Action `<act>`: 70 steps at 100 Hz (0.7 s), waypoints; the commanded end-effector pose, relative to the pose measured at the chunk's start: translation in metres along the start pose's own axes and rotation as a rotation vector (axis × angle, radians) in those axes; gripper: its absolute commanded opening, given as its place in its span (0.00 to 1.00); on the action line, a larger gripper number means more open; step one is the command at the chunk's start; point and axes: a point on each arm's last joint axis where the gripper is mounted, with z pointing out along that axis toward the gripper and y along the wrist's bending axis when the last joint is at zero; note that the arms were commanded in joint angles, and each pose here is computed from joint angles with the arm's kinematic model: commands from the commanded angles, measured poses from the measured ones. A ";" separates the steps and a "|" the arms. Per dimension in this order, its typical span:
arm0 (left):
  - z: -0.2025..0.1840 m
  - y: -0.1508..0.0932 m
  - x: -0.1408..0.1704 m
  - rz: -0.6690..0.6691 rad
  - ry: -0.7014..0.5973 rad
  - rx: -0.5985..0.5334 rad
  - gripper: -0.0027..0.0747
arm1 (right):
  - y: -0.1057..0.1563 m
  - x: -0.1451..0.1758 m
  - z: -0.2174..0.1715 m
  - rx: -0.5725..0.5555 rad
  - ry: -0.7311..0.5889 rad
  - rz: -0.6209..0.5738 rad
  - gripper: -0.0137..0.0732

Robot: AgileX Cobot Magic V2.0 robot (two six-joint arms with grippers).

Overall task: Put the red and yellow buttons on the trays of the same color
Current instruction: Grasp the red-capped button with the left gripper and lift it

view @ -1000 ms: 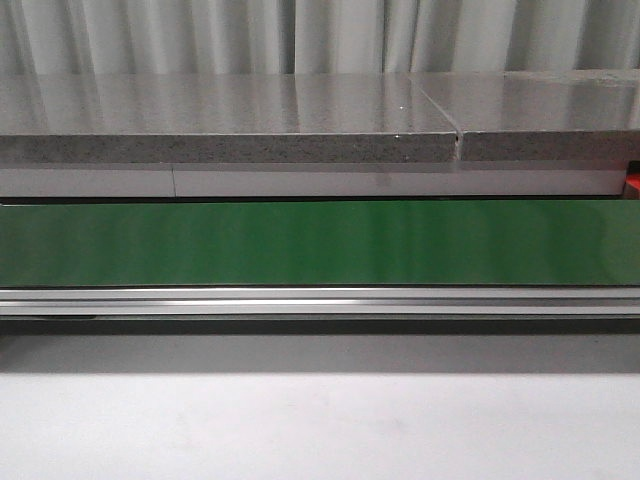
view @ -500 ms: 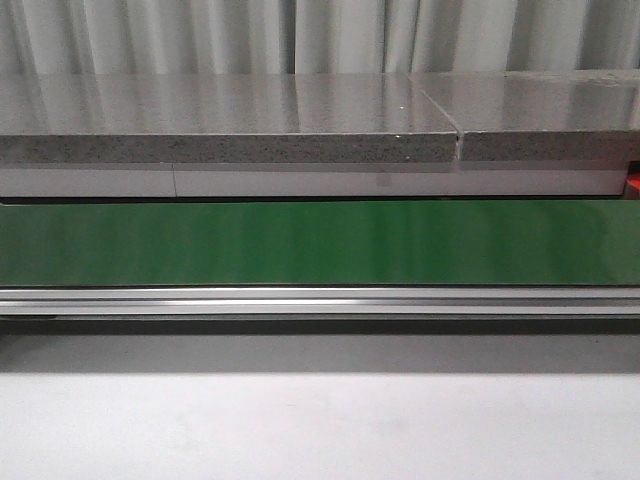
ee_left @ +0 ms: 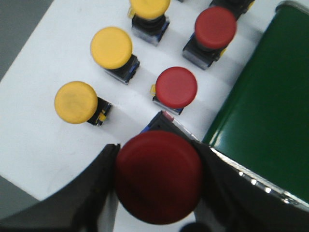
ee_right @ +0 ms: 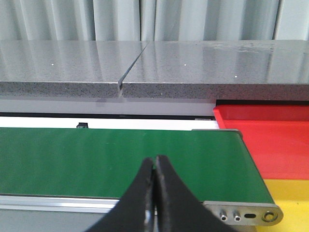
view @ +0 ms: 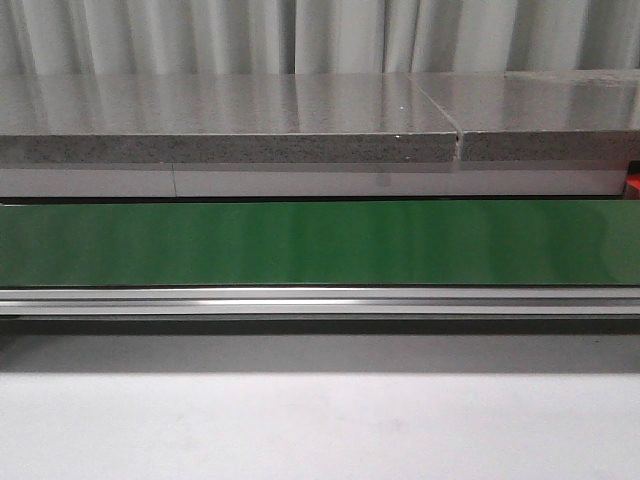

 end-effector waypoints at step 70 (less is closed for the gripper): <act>0.008 -0.102 -0.030 0.284 -0.012 0.156 0.01 | 0.001 -0.013 -0.003 -0.003 -0.114 -0.014 0.08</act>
